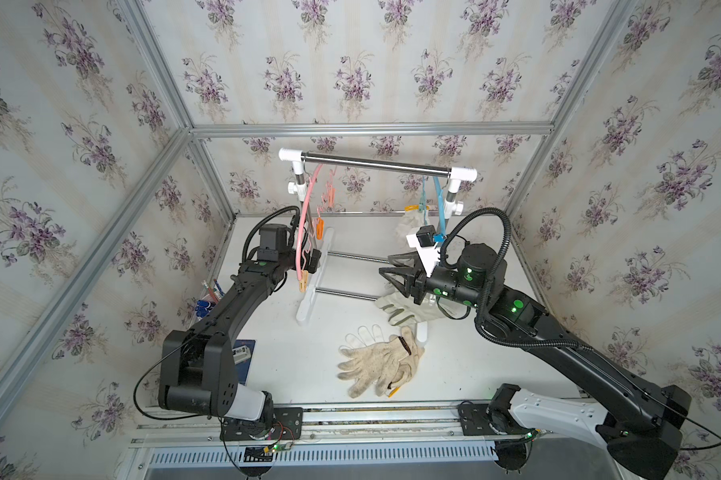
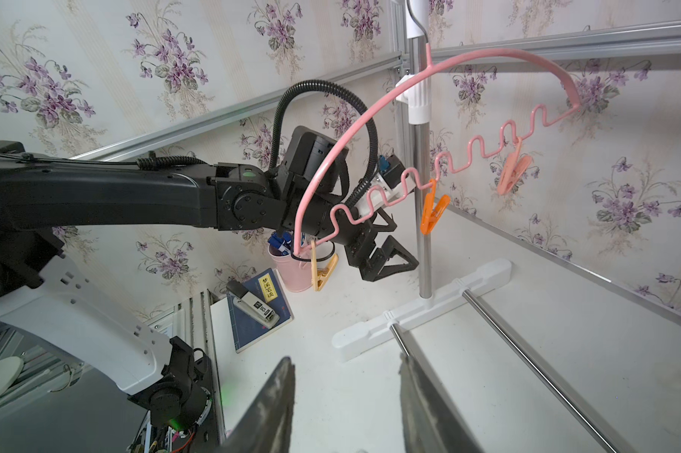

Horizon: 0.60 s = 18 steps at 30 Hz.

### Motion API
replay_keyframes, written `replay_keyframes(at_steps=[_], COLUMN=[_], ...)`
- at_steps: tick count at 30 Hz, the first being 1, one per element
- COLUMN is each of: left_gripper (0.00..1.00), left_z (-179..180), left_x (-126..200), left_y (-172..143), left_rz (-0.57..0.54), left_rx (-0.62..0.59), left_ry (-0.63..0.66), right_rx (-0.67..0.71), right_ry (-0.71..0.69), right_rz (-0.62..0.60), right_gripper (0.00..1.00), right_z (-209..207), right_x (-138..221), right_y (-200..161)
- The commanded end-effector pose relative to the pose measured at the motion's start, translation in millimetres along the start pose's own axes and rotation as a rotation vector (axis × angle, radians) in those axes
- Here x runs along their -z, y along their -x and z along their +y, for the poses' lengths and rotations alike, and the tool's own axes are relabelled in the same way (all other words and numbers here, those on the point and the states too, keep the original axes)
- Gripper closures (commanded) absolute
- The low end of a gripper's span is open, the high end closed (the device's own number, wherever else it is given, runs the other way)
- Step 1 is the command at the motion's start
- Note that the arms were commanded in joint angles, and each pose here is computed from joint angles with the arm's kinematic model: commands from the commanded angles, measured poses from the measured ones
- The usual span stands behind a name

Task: Clip the gloves onto a hanger to dry
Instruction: Move the clothesline to the center of the board.

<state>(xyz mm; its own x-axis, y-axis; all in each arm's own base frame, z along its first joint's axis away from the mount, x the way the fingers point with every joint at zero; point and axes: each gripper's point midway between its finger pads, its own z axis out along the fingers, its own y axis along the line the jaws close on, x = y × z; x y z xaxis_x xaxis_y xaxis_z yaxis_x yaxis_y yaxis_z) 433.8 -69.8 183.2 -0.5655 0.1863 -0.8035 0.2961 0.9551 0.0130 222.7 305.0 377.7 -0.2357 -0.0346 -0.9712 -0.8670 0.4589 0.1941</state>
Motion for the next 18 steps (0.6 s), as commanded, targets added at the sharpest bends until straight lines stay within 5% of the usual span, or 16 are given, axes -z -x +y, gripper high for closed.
replay_keyframes(at_steps=[1, 8, 13, 18], left_gripper=[0.01, 0.23, 0.20, 0.18], left_z=[-4, 10, 27, 17], left_x=[-5, -16, -20, -25], left_y=[16, 20, 18, 27], left_rz=[-0.090, -0.189, -0.220, -0.270], left_rx=[0.001, 0.117, 0.136, 0.096], left_ry=[0.000, 0.083, 0.182, 0.126], right_rx=[0.027, 0.035, 0.034, 0.027], right_ry=[-0.004, -0.002, 0.002, -0.010], right_rz=[-0.019, -0.007, -0.005, 0.006], right_gripper=[0.55, 0.55, 0.55, 0.55], right_z=[1, 1, 2, -1], right_x=[2, -1, -1, -1], right_y=[6, 5, 6, 1])
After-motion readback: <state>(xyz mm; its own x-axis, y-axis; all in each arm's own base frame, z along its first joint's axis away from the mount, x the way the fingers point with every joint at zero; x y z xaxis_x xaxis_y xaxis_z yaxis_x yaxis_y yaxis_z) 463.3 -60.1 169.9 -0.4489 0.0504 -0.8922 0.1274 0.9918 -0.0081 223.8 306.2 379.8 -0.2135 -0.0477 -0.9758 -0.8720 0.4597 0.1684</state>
